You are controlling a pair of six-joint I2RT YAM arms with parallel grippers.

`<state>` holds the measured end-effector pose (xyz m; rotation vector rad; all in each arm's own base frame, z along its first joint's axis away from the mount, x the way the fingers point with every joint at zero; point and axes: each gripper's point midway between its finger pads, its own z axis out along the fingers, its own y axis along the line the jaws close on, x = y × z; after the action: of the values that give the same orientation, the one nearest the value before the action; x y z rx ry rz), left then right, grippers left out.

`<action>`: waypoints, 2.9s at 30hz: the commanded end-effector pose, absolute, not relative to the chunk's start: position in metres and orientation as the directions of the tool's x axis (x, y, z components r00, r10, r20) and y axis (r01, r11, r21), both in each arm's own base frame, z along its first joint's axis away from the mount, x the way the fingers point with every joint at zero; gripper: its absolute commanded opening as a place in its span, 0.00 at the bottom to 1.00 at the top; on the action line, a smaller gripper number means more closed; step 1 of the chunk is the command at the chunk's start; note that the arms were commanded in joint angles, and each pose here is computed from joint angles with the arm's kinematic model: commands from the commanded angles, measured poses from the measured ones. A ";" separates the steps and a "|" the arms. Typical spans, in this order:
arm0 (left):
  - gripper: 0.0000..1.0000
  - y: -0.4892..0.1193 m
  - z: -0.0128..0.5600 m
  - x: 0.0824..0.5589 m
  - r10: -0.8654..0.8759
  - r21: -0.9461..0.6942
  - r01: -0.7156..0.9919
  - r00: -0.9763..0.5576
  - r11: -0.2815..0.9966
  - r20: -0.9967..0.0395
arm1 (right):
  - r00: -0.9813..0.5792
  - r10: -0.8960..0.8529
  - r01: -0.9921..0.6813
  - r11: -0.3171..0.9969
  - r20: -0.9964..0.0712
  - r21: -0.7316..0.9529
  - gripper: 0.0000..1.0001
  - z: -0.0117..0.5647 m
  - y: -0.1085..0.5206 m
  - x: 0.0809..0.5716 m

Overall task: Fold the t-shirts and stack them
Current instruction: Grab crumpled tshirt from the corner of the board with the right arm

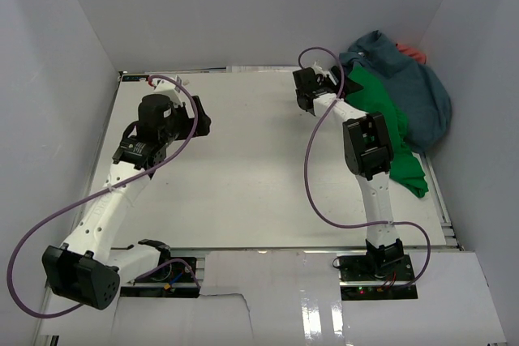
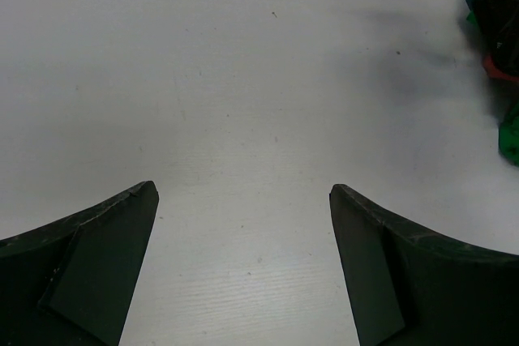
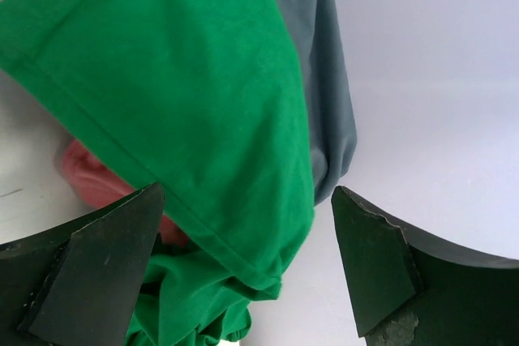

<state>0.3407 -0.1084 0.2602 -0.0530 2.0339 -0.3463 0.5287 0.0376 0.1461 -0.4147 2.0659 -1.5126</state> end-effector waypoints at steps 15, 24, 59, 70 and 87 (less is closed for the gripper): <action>0.98 -0.109 0.258 0.346 -0.184 -0.264 0.108 -0.476 0.958 -0.860 | -0.844 -0.470 0.078 0.365 -0.256 -0.928 0.82 0.123 0.026 0.519; 0.98 -0.109 0.258 0.346 -0.179 -0.259 0.109 -0.476 0.960 -0.861 | -0.848 -0.431 0.136 0.384 -0.308 -0.913 0.13 0.134 0.008 0.527; 0.98 -0.206 0.215 0.348 -0.391 -0.688 0.319 -0.636 0.652 -0.666 | -0.728 -0.496 -0.271 0.842 -0.473 -0.467 0.08 0.188 0.213 0.401; 0.97 -0.225 0.222 0.313 -0.370 -0.522 0.683 -0.374 0.511 -0.850 | -0.751 -0.474 -0.420 0.880 -0.460 -0.222 0.08 0.199 0.247 0.367; 0.95 -0.279 0.212 0.346 0.174 0.157 0.900 0.092 0.407 -0.980 | -0.733 -0.443 -0.531 0.847 -0.516 0.026 0.08 0.242 0.282 0.327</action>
<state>0.3467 -0.2817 0.2232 0.9038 1.4512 -0.8212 0.3362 0.2769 0.2026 -0.7298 2.5915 0.1310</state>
